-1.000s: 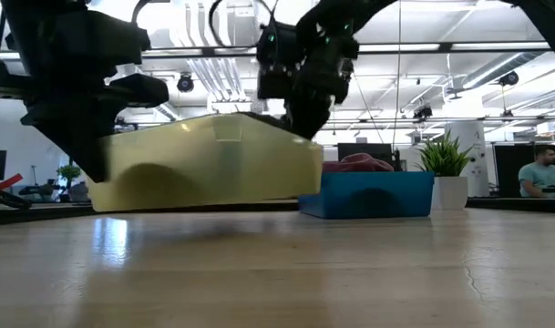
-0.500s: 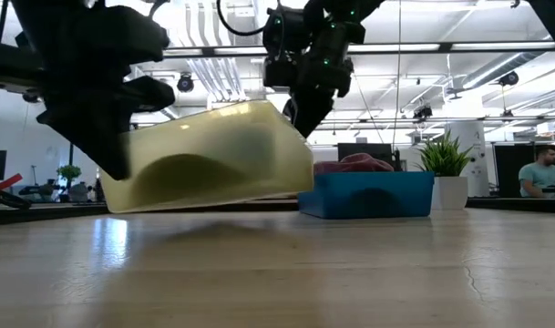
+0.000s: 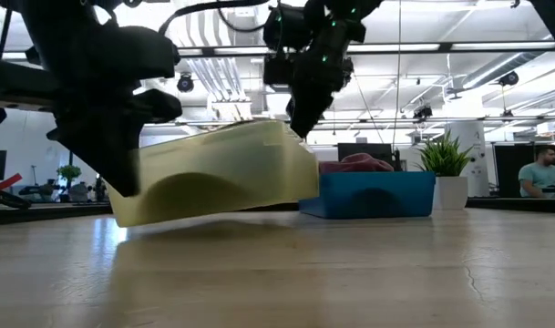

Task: Sort caps
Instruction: Adjust the black caps in the yellow bin, then adjust the bins

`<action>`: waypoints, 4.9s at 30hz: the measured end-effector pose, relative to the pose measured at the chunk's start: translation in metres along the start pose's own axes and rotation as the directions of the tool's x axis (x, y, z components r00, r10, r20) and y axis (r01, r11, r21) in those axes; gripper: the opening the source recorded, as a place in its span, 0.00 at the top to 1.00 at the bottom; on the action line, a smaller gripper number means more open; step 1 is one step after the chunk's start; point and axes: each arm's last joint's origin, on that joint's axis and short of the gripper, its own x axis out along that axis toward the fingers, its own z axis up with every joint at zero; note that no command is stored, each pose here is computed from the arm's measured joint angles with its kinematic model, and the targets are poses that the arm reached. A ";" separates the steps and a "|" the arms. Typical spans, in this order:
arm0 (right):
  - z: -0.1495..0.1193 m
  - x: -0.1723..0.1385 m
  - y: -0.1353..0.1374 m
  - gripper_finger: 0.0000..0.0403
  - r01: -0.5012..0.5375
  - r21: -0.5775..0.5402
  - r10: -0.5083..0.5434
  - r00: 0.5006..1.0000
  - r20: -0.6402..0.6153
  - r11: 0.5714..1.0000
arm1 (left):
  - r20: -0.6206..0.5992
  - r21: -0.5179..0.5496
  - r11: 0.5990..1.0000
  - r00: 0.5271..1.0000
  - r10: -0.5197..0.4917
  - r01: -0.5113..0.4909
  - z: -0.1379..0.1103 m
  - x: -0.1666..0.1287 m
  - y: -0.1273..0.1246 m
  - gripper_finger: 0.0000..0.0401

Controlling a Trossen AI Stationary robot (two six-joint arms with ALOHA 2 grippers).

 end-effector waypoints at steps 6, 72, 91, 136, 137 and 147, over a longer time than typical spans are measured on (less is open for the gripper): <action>0.000 -0.029 0.004 0.35 0.011 -0.085 -0.007 0.999 0.054 0.996 | 0.001 -0.038 0.999 1.000 0.012 -0.012 0.001 0.002 0.008 1.00; -0.109 0.005 0.038 0.52 0.053 -0.040 -0.058 0.989 -0.134 0.998 | -0.103 -0.099 0.963 0.965 0.242 -0.252 0.030 0.041 0.143 0.83; -0.087 0.000 0.062 0.73 0.018 -0.378 -0.079 0.986 -0.147 0.926 | -0.138 -0.076 0.963 0.959 0.246 -0.258 0.025 0.024 0.139 0.81; -0.089 0.017 0.062 0.58 0.126 -0.077 -0.136 0.980 -0.146 0.989 | -0.180 -0.205 0.932 0.947 0.265 -0.300 0.001 -0.032 0.134 0.81; -0.090 0.019 0.062 0.58 0.125 -0.079 -0.136 0.979 -0.152 0.989 | -0.183 -0.204 0.932 0.947 0.264 -0.299 0.001 -0.032 0.134 0.81; -0.091 0.025 0.052 0.84 0.092 -0.285 -0.142 0.977 -0.161 0.954 | -0.193 -0.242 0.921 0.946 0.261 -0.304 0.000 -0.033 0.134 0.81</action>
